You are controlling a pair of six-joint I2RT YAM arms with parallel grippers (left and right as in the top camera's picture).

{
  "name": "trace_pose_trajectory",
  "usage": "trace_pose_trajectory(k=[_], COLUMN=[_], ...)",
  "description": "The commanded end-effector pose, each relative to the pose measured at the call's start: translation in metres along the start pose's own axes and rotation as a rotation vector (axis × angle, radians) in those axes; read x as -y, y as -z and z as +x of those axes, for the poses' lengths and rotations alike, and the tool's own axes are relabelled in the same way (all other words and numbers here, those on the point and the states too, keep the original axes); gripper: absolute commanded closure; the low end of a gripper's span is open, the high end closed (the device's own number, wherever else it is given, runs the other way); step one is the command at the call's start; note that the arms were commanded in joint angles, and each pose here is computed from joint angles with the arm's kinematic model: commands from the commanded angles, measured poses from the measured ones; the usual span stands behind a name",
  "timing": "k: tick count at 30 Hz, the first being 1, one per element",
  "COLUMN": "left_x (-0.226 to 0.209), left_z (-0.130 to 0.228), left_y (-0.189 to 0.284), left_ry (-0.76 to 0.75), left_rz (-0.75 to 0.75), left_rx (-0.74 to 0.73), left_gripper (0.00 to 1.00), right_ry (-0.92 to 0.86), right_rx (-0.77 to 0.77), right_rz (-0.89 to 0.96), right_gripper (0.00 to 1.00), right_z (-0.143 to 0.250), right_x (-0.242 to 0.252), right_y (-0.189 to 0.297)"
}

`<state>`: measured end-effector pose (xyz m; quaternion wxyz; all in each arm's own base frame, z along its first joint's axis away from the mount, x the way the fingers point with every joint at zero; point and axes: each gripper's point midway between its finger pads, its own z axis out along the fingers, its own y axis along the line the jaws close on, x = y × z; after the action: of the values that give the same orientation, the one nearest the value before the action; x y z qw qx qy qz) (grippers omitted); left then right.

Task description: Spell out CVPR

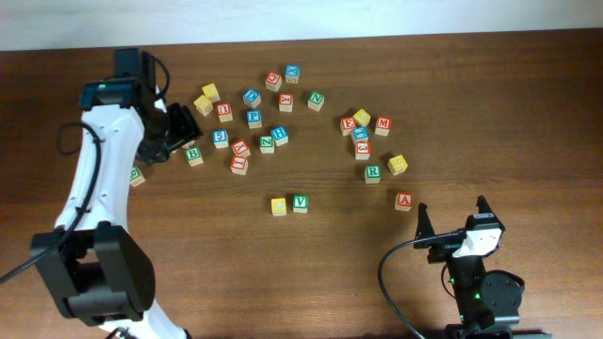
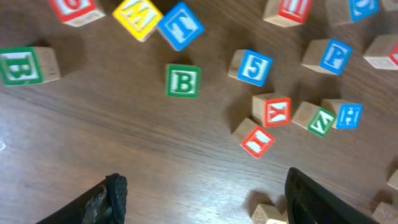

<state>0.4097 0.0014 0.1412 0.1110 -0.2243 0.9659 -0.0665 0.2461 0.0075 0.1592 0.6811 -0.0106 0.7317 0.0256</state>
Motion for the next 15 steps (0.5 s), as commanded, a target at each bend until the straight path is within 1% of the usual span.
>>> trace_pose_trajectory(k=[1, 6, 8, 11, 15], left_x=[0.011, 0.019, 0.009, -0.011, -0.023], left_z=[0.002, 0.007, 0.002, -0.008, -0.015], left_y=[0.003, 0.000, 0.001, 0.004, 0.007], left_ry=[-0.025, -0.053, -0.053, -0.051, -0.048], left_rz=[0.007, -0.003, -0.062, -0.180, -0.250], left_rx=[0.016, 0.013, 0.042, 0.100, 0.134], left_gripper=[0.27, 0.27, 0.28, 0.34, 0.35], right_ry=[0.003, 0.003, 0.003, 0.003, 0.003], right_rx=[-0.003, -0.003, -0.003, -0.003, -0.003], right_rz=[0.012, 0.012, 0.012, 0.012, 0.012], right_gripper=[0.02, 0.02, 0.02, 0.02, 0.02], right_z=[0.002, 0.002, 0.002, 0.002, 0.002], right_x=[0.003, 0.003, 0.003, 0.003, 0.003], right_y=[0.000, 0.000, 0.000, 0.000, 0.000])
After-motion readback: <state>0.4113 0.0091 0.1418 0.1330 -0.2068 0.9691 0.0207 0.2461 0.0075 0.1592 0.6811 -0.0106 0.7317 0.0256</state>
